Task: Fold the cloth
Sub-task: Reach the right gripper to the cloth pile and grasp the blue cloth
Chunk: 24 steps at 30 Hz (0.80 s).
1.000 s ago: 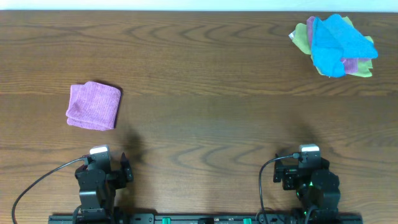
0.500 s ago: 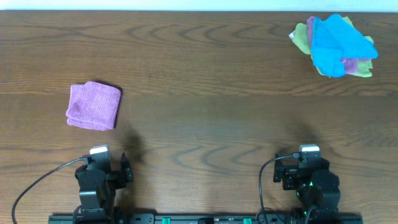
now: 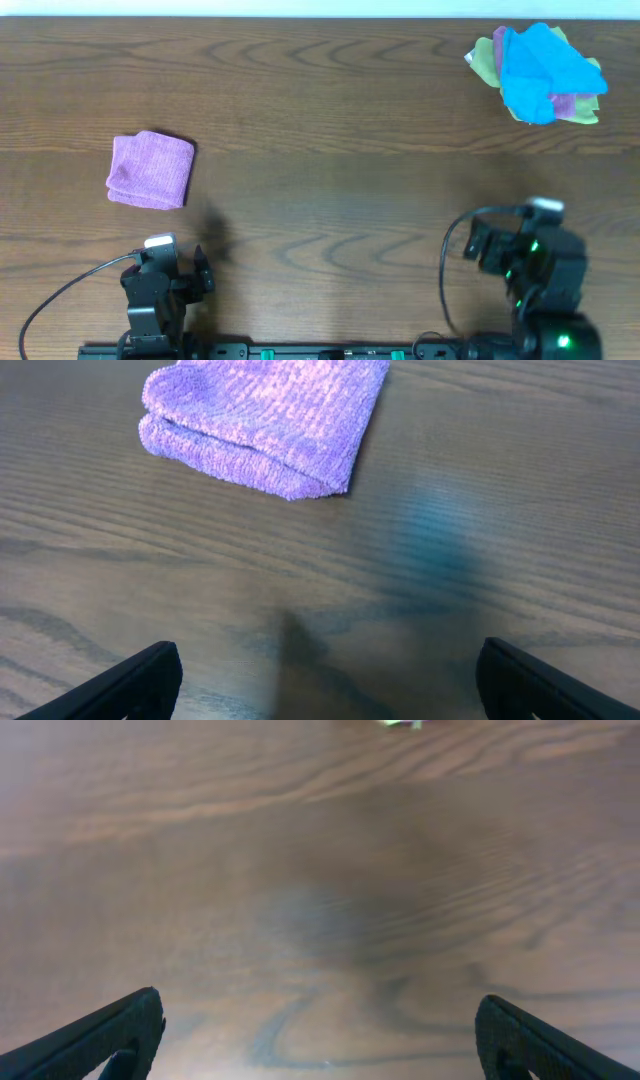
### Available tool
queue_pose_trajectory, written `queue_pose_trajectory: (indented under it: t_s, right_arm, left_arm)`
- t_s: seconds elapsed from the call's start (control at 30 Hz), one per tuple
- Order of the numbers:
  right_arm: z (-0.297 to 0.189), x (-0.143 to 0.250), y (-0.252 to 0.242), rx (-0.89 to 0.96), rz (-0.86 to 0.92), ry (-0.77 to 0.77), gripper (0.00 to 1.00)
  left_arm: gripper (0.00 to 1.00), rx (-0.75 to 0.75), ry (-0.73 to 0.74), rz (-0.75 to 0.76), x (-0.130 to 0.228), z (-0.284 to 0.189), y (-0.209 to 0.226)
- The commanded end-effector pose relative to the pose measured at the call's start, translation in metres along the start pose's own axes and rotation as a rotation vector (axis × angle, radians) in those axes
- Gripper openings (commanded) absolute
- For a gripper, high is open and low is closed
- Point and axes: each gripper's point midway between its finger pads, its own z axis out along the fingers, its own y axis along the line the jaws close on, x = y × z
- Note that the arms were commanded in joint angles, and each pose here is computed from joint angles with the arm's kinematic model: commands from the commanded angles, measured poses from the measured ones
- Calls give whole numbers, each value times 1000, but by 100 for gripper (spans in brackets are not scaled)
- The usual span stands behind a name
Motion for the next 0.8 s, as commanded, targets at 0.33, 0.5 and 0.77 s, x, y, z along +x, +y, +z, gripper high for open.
queue_pose_trajectory:
  t_s: [0.33,0.5,0.77]
  right_arm:
    - [50,-77,-30,103,192,166,99]
    - [82,-102,-48,138,230,206,99]
    - [119,-161,-78,146,222,170,99]
  left_arm:
    - [95,-10,18,27,7,3,2]
    - [95,-10,18,27,7,3,2]
    - [95,-10,18,27,7,3,2]
